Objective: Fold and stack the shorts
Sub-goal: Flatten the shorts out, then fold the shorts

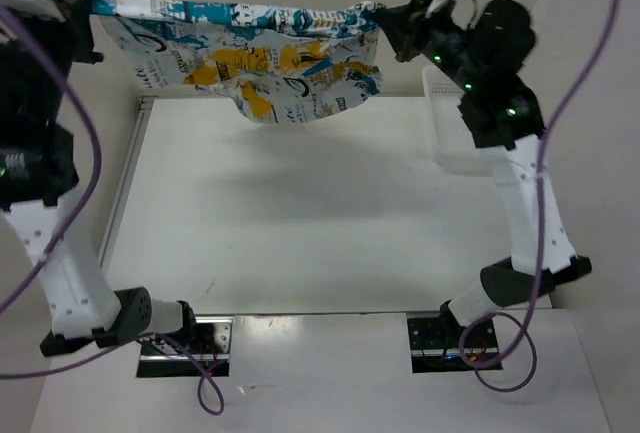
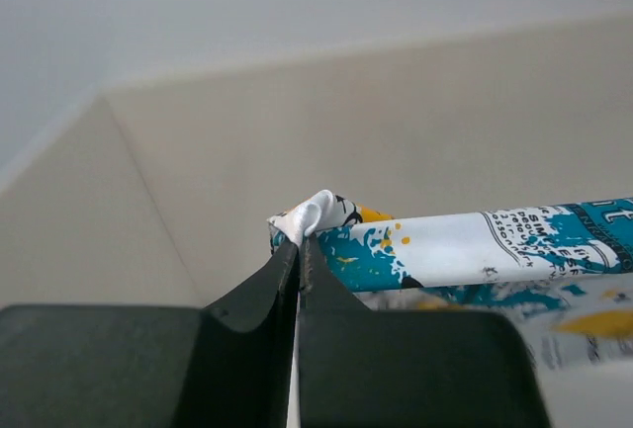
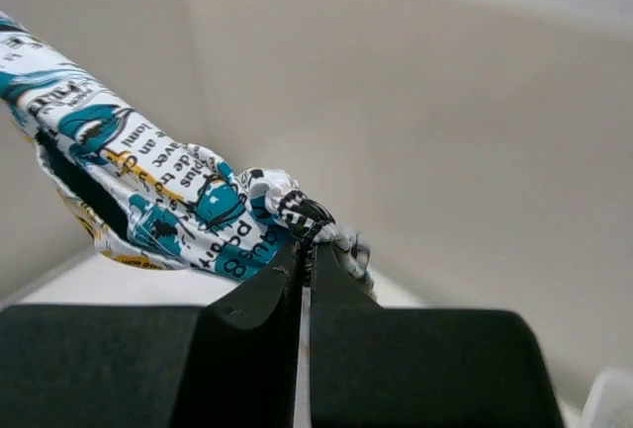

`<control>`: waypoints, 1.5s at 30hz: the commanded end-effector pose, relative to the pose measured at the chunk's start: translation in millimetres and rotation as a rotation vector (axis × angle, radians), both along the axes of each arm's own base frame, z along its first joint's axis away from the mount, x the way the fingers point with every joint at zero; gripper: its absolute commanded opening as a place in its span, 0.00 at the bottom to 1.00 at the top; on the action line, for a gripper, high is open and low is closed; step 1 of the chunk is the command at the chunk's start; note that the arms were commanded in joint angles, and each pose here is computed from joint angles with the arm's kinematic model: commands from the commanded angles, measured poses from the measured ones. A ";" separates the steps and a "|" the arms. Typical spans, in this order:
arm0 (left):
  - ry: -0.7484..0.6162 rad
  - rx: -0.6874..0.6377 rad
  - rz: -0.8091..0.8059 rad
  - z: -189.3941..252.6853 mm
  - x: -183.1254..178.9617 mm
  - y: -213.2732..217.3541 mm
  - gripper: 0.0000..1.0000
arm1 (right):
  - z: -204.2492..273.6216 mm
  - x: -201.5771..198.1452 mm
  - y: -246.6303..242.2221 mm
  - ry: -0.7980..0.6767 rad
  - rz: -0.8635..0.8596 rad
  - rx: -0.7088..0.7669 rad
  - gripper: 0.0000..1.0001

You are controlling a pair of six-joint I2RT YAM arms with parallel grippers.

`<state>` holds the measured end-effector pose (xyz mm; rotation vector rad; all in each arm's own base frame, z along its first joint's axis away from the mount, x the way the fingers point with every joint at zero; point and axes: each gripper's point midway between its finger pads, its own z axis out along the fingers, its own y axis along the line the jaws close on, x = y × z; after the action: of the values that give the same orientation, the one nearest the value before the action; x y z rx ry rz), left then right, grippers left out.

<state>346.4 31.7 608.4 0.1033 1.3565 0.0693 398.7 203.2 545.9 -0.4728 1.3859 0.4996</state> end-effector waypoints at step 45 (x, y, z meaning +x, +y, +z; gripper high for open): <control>0.567 -0.067 -0.232 -243.2 237.9 -56.7 0.00 | -287.6 191.0 -54.8 0.547 -0.263 -0.001 0.00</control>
<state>613.2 -19.2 327.2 0.1991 1.9405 -0.2235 570.1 162.0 207.2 -0.1152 2.0954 0.5026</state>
